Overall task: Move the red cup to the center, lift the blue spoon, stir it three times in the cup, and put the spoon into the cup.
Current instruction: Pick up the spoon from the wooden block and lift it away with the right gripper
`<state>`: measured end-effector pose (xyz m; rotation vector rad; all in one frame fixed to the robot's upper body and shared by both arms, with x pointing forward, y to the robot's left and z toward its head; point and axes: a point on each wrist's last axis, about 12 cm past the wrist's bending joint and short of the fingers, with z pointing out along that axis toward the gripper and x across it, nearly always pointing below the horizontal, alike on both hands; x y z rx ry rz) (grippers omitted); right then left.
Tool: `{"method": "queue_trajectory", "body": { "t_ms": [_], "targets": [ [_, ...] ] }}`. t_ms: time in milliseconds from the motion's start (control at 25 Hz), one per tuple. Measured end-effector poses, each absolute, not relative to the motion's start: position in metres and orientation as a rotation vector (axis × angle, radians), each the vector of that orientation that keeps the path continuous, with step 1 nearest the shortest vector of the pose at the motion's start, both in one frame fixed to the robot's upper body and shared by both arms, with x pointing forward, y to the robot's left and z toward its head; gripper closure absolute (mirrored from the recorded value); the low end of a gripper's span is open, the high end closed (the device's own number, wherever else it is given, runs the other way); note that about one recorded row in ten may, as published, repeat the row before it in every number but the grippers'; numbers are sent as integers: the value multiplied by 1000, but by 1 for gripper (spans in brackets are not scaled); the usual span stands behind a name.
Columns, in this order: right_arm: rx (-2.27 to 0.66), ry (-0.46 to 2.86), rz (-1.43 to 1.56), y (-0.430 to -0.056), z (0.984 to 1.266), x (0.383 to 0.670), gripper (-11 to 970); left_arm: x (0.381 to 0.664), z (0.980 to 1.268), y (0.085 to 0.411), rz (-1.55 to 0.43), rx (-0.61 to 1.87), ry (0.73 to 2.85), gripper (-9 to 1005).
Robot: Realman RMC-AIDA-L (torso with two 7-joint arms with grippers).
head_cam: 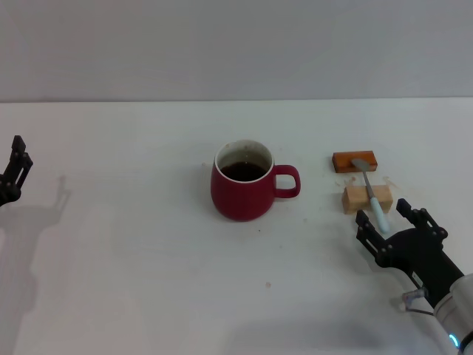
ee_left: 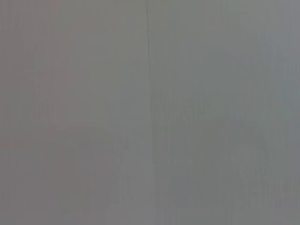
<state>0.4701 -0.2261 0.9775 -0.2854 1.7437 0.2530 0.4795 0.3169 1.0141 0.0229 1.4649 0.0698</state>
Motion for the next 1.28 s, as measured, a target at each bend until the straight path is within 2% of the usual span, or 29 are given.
{"method": "queue_trajectory", "body": {
  "t_ms": [720,920,1280],
  "targets": [
    [-269,1746,252,-227,977,470,234,478,1014,317,71,22,1467,152],
    [-274,1746,256,-226,977,469,408,479,1014,317,70,25,1466,152],
    [-269,1755,254,-226,977,470,415,480,1014,318,72,26,1466,152]
  ]
}}
